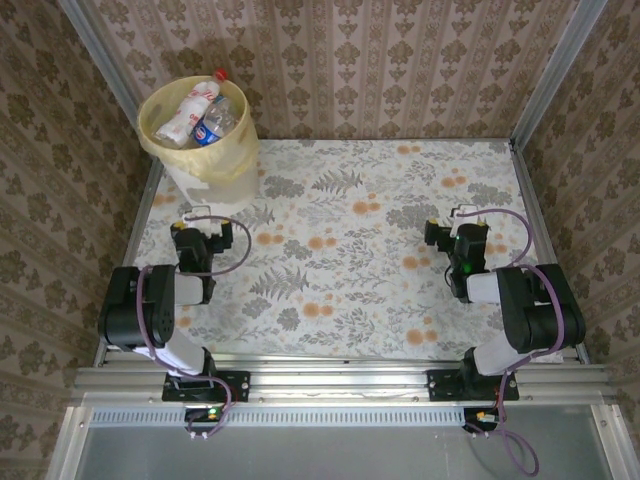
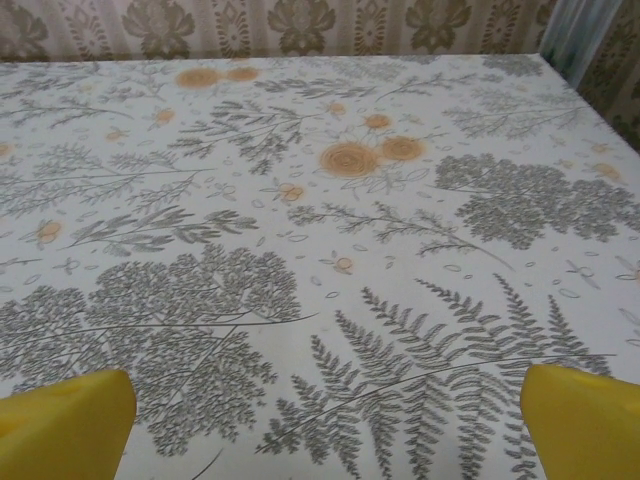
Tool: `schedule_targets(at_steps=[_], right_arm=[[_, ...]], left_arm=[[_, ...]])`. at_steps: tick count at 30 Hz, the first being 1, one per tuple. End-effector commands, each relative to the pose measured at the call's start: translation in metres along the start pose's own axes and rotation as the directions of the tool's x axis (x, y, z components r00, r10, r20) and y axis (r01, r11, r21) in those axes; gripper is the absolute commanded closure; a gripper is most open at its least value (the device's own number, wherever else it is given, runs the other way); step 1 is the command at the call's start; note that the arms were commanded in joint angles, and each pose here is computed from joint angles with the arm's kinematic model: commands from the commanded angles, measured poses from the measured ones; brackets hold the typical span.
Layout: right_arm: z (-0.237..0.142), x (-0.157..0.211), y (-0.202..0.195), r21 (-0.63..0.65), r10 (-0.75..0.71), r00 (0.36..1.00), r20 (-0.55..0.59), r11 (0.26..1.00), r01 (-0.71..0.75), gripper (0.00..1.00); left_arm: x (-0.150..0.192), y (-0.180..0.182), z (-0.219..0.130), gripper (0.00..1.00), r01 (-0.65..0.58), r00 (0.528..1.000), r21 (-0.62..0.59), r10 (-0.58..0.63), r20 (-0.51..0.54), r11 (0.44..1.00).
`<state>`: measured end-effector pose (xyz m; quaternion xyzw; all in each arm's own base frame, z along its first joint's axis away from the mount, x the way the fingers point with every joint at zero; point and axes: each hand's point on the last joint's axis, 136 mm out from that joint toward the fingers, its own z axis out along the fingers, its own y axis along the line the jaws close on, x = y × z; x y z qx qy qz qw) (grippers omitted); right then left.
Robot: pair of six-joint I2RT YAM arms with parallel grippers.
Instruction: Throw the plastic bottles in the bin
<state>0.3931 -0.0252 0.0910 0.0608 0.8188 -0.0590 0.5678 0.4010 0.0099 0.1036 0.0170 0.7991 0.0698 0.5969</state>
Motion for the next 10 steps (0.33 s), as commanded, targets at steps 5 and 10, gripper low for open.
schedule_targets(at_steps=[5, 10], right_arm=[[0.0002, -0.0086, 0.0059, -0.025, 0.03, 0.999, 0.016, 0.999, -0.03, 0.0], [-0.0004, -0.0086, 0.0056, -0.024, 0.027, 0.999, 0.019, 0.999, -0.026, 0.0]], left_arm=[[0.0057, -0.0033, -0.0001, 0.0, 0.019, 0.999, 0.024, -0.018, -0.037, 1.0], [0.0059, -0.0034, -0.0004, 0.0, 0.018, 0.999, 0.024, -0.017, -0.037, 1.0]])
